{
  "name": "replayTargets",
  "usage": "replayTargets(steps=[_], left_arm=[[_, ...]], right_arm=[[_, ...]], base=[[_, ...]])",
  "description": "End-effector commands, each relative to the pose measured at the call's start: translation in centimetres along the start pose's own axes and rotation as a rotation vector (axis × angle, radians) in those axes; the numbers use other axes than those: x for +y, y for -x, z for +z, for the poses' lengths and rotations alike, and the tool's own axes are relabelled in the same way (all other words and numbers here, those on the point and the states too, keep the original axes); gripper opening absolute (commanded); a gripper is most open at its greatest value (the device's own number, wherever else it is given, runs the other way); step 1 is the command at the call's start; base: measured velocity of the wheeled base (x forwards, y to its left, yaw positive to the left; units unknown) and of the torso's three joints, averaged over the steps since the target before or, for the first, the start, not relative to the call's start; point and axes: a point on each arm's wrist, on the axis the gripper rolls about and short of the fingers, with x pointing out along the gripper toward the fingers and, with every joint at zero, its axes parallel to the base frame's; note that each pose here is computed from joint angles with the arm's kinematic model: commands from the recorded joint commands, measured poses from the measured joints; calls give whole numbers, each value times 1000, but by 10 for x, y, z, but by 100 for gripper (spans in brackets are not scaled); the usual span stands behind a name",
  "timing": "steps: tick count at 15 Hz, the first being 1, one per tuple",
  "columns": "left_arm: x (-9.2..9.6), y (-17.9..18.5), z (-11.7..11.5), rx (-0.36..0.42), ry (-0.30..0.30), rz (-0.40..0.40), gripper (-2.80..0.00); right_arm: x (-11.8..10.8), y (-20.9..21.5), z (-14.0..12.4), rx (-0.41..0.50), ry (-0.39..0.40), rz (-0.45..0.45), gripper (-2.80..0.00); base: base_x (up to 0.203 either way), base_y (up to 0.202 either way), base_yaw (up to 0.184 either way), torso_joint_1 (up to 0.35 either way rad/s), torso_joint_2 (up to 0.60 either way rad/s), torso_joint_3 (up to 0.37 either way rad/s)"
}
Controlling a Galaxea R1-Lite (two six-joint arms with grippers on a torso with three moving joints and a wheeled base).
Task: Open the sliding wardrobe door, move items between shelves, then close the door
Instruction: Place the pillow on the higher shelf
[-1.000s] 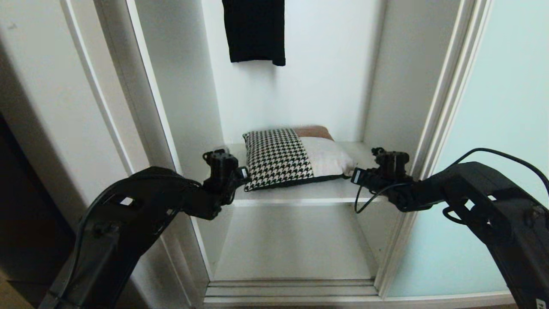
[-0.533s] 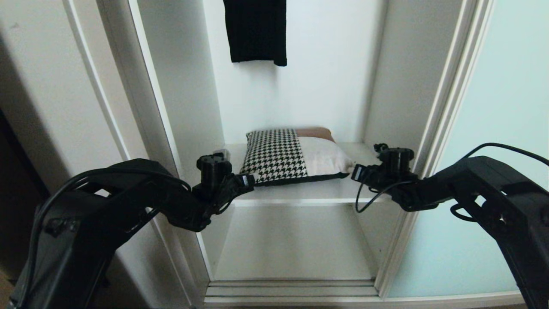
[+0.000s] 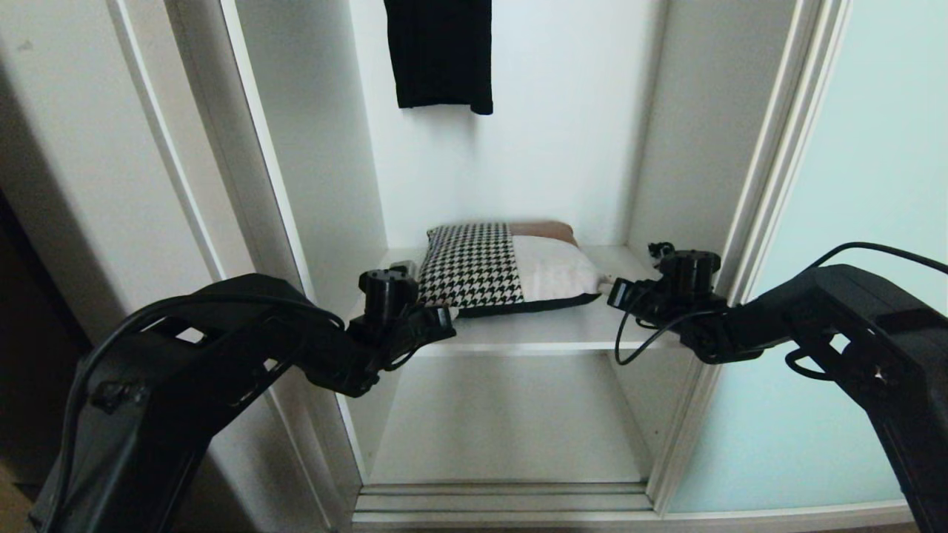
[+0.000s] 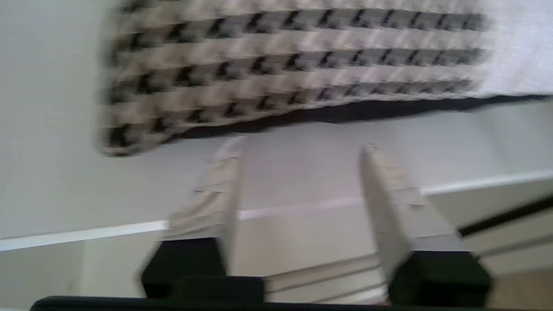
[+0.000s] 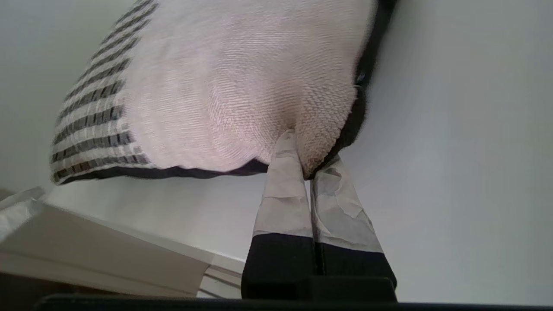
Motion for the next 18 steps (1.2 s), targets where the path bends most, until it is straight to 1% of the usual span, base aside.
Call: replayTargets(steps=[1, 2, 6, 8, 10, 11, 13, 15, 16, 18], left_arm=[[1, -2, -3, 1, 6, 0, -280], [1, -2, -4, 3, 18, 1, -280], [2, -3, -6, 5, 20, 3, -280], [1, -1, -4, -1, 23, 2, -280], [-3, 11, 13, -40, 37, -8, -280], [-6, 21, 22, -61, 42, -14, -280], [-8, 38, 28, -88, 45, -23, -280], [-10, 48, 37, -124, 46, -32, -280], [-13, 56, 45, -138, 46, -38, -280], [-20, 76, 69, -179, 44, -46, -280]], right_arm=[[-1, -2, -2, -1, -2, 2, -64], [-2, -2, -4, 0, 0, 2, 0], [0, -2, -3, -6, 1, 10, 0], [0, 2, -3, -13, 4, 11, 0], [6, 17, 4, -41, 15, 24, 0], [9, 24, 7, -63, 33, 35, 0], [15, 34, 5, -89, 85, 56, 0], [21, 37, 3, -110, 110, 77, 0], [23, 40, 5, -122, 114, 82, 0], [35, 55, 20, -148, 140, 95, 0]], base=[[0, 0, 0, 0, 0, 0], [0, 0, 0, 0, 0, 0], [0, 0, 0, 0, 0, 0], [0, 0, 0, 0, 0, 0], [0, 0, 0, 0, 0, 0], [0, 0, 0, 0, 0, 0], [0, 0, 0, 0, 0, 0], [0, 0, 0, 0, 0, 0], [0, 0, 0, 0, 0, 0], [0, 0, 0, 0, 0, 0]])
